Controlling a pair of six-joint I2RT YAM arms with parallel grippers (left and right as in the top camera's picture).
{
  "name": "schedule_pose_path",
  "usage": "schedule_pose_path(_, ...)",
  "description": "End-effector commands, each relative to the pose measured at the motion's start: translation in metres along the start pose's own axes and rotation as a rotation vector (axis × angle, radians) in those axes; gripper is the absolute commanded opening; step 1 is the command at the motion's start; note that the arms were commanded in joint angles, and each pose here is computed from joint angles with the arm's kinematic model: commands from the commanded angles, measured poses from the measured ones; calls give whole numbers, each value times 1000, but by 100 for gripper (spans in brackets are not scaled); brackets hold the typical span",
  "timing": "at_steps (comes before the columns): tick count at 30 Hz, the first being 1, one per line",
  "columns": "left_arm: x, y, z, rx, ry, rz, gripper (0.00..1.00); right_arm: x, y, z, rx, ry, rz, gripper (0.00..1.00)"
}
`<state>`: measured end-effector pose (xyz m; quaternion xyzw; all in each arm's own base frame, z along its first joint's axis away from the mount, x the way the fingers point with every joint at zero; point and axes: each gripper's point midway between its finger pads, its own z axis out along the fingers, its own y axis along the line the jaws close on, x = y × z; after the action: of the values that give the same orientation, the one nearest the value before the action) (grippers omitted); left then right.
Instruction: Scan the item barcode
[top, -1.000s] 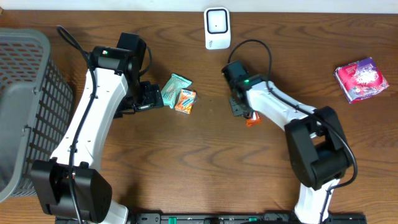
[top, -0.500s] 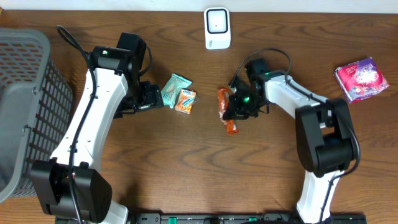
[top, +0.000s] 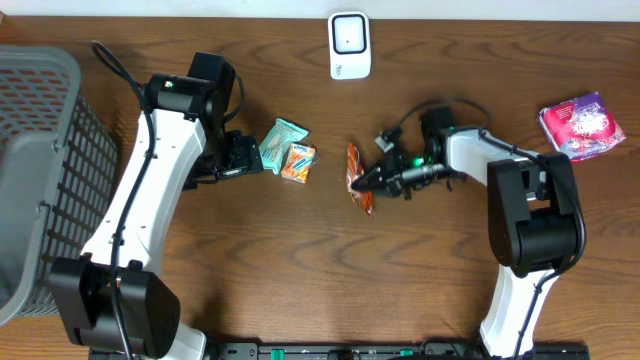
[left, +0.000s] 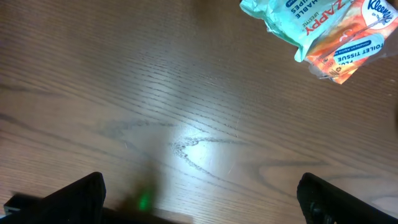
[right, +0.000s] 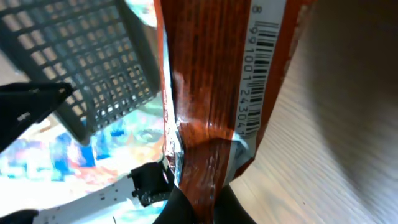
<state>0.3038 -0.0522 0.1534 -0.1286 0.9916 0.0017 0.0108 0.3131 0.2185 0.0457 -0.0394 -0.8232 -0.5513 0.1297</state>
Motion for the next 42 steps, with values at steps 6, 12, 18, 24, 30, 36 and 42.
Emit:
schedule_pose_path(6,-1,3,2,-19,3,-4,98,8,-59,-4,349,-31,133,13)
schedule_pose_path(12,-1,3,2,-19,3,-4,98,9,-44,-12,448,-18,81,27)
schedule_pose_path(18,-1,3,2,-19,3,-4,98,0,-6,-47,678,-106,-31,54)
schedule_pose_path(24,-1,3,2,-19,3,-4,98,-5,55,-78,704,-237,-171,99)
schedule_pose_path(30,-1,3,2,-19,3,-4,98,-11,104,-117,716,-419,-300,99)
schedule_pose_path(36,-1,3,2,-19,3,-4,98,-18,115,-165,797,-595,-326,99)
schedule_pose_path(42,-2,3,2,-16,-3,-4,98,-23,102,-198,876,-671,-273,99)
